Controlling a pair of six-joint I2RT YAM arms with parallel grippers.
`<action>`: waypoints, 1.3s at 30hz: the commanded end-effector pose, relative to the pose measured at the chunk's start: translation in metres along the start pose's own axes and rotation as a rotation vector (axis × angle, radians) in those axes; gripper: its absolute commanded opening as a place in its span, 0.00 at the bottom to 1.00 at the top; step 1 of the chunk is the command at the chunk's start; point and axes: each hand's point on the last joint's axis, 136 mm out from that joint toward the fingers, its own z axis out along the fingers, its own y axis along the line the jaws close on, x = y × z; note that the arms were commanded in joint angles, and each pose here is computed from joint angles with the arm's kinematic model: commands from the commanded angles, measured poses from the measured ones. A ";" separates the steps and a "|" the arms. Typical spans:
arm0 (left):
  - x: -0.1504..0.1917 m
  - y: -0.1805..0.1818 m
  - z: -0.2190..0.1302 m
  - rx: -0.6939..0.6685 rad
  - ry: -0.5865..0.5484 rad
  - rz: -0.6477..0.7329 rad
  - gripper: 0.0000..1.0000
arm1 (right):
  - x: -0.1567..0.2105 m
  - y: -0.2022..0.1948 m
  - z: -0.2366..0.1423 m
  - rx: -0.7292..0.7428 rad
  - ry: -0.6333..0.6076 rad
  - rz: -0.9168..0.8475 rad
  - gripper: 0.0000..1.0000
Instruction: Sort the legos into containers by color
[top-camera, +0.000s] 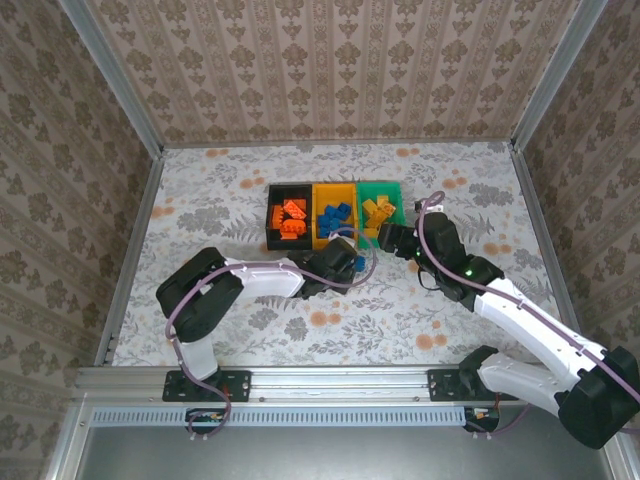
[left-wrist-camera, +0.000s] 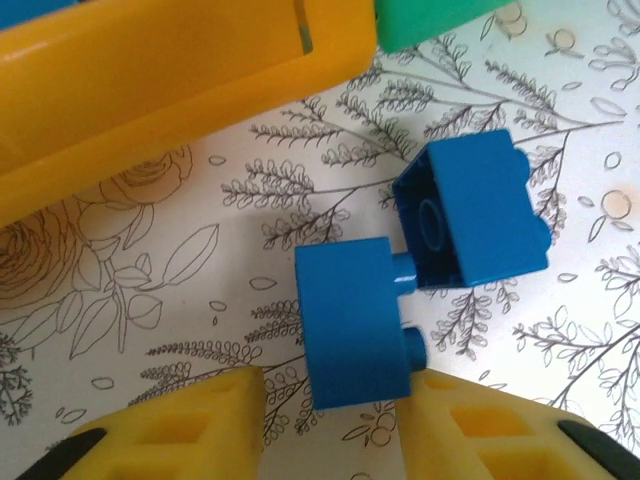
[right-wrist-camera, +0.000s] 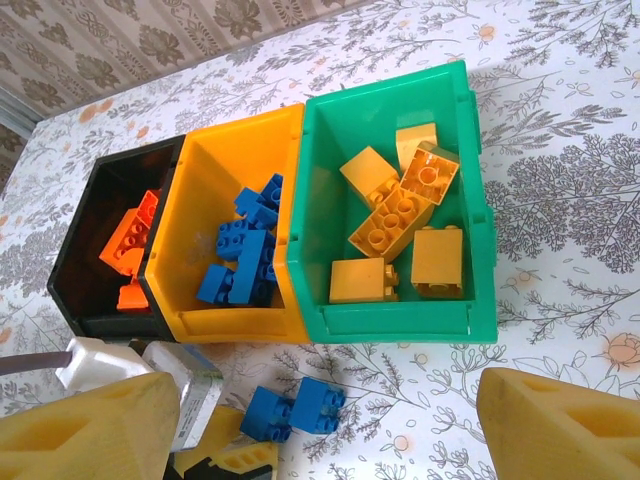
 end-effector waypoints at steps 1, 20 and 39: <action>-0.013 0.001 -0.001 0.000 -0.038 0.001 0.34 | 0.001 -0.010 -0.004 0.029 -0.008 0.014 0.80; -0.058 0.023 -0.100 -0.010 -0.169 -0.056 0.17 | 0.011 -0.018 -0.001 0.039 0.012 0.032 0.81; -0.034 0.010 -0.022 0.050 -0.042 -0.085 0.86 | 0.012 -0.024 -0.008 0.046 0.011 0.036 0.81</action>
